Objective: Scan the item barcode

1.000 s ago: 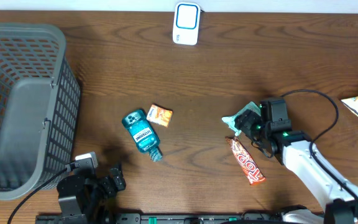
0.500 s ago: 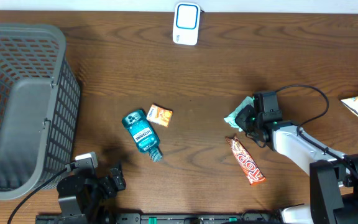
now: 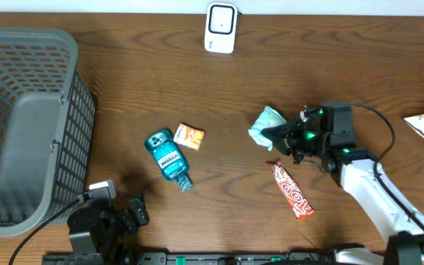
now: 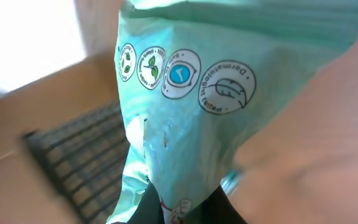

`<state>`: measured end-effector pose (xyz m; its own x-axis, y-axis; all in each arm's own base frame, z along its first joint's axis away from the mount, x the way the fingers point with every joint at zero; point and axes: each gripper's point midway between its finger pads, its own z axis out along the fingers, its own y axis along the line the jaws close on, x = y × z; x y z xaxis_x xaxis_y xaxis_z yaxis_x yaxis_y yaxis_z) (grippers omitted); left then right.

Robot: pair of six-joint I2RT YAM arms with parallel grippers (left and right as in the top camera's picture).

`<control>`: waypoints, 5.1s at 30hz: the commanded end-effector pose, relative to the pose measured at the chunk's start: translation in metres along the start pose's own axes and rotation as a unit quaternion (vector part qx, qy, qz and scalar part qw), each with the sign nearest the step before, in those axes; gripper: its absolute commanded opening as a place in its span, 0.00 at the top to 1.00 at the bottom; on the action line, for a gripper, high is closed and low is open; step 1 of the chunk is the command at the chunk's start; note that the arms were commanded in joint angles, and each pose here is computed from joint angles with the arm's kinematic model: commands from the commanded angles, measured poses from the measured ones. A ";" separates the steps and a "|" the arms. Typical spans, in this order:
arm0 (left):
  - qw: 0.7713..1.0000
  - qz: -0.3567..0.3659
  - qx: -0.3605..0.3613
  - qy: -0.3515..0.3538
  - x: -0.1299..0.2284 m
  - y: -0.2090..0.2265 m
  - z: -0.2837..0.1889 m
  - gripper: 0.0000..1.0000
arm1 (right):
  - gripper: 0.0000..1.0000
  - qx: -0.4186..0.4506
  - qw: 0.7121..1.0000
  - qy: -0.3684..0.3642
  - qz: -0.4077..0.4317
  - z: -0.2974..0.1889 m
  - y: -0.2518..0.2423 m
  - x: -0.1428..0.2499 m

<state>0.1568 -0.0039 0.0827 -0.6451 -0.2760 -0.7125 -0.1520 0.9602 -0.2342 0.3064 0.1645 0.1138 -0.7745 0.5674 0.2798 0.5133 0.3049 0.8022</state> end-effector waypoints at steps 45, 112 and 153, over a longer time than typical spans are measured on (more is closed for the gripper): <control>1.000 -0.005 -0.003 0.018 0.010 0.002 0.001 0.02 | 0.95 0.038 0.915 -0.010 -0.401 0.014 0.001 0.014; 1.000 -0.005 -0.003 0.018 0.010 0.002 0.001 0.02 | 0.62 0.485 0.697 -0.028 -0.527 0.055 -0.075 0.065; 1.000 -0.005 -0.003 0.018 0.010 0.002 0.001 0.02 | 0.90 0.480 0.752 -0.007 -0.451 0.054 -0.144 0.058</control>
<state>0.1568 -0.0039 0.0827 -0.6451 -0.2760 -0.7125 -0.1520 0.9602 -0.2342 0.2298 0.2041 0.0088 -0.9443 -0.2082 -0.2550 -0.1869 0.9767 -0.1054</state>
